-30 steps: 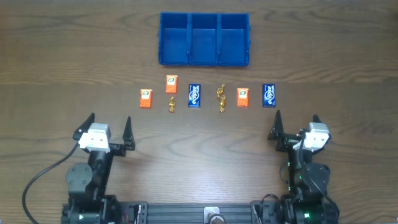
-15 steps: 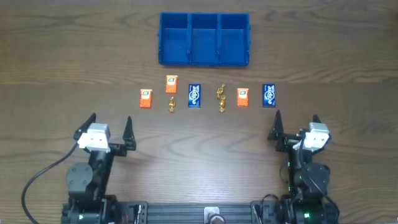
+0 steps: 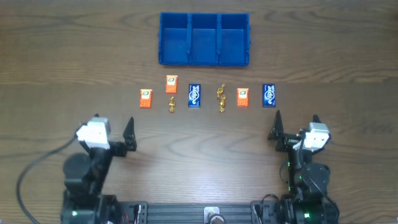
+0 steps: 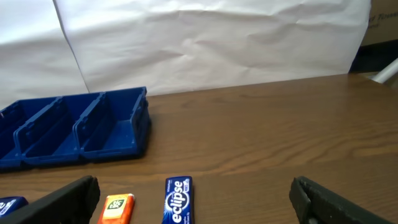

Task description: Sort Candies Into Trays

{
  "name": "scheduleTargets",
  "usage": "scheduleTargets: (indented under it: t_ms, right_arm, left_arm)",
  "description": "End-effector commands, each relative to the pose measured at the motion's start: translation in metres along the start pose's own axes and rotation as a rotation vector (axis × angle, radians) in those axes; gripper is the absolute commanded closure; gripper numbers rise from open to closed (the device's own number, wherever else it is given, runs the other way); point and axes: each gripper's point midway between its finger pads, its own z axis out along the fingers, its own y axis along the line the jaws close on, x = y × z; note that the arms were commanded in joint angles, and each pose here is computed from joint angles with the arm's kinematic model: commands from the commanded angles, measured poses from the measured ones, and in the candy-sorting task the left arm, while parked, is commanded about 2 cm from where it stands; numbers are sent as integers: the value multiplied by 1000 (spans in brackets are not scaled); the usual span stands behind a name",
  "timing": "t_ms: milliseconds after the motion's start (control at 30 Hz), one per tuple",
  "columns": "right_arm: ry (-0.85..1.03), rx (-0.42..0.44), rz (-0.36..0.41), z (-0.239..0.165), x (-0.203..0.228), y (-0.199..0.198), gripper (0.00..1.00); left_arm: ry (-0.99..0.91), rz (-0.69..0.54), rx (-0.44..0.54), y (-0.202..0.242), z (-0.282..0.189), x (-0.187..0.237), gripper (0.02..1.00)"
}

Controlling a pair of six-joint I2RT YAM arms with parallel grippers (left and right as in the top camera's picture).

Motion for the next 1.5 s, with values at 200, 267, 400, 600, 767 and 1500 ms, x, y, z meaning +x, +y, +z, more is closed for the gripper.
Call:
scheduleTargets:
  t_ms: [200, 267, 400, 600, 767, 1500]
  right_arm:
    - [-3, 9, -10, 0, -1, -2, 3]
    - [-3, 9, -10, 0, -1, -2, 3]
    - [-3, 9, -10, 0, -1, -2, 3]
    - [-3, 9, -10, 0, -1, -2, 3]
    - [-3, 8, -10, 0, -1, -2, 3]
    - [-3, 9, -10, 0, -1, -2, 3]
  left_arm:
    - [246, -39, 25, -13, 44, -114, 20]
    - [334, -46, 25, -13, 64, -112, 20]
    - [549, -57, 28, -16, 118, -85, 20]
    - [801, -65, 28, -19, 161, -12, 20]
    - [985, -72, 21, -19, 170, 51, 20]
    - [1214, 0, -102, -11, 163, 129, 20]
